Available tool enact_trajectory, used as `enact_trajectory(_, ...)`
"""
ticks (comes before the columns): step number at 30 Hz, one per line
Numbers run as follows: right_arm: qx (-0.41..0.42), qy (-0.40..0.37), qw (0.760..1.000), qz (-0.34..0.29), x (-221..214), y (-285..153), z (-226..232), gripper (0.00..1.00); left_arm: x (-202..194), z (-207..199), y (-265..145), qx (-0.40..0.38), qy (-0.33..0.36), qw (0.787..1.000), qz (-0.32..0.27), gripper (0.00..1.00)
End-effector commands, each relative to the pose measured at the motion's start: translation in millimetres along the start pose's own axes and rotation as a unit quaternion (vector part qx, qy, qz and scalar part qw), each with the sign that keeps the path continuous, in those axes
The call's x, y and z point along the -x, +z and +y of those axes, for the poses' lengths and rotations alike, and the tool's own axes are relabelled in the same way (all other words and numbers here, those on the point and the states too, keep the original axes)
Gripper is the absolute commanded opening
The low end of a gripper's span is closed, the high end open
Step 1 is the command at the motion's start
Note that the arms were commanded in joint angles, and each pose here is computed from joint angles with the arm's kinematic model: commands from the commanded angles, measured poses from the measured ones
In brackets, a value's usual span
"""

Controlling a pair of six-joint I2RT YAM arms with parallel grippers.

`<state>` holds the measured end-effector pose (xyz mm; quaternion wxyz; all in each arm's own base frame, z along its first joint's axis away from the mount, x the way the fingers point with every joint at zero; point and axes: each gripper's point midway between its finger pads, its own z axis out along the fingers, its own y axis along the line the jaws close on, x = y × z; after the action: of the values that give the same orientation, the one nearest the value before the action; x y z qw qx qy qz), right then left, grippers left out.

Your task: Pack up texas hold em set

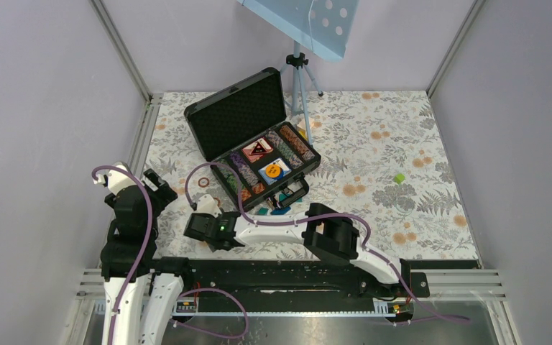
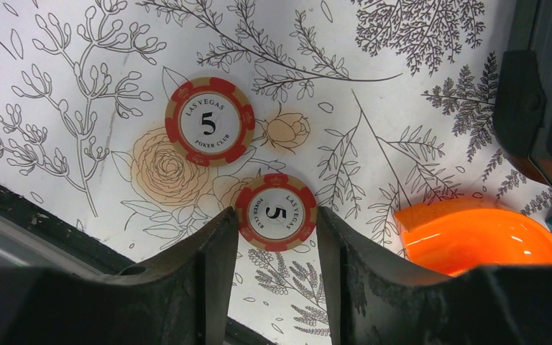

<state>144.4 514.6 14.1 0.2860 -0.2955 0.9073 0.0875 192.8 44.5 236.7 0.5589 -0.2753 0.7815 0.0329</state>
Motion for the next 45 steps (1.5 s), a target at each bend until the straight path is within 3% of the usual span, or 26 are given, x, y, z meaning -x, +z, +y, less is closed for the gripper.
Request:
enact_trajectory(1,-0.014,0.000,1.000,0.010,-7,1,-16,0.50,11,-2,-1,-0.004,-0.009,1.000,-0.023,0.79)
enact_trajectory(32,0.011,0.015,0.997,-0.072,61,-59,-28,0.48,11,-2,-1,-0.002,-0.009,1.000,-0.023,0.79)
enact_trajectory(45,-0.050,0.069,0.993,-0.084,92,-69,-126,0.48,12,-1,-1,-0.002,-0.009,1.000,-0.026,0.79)
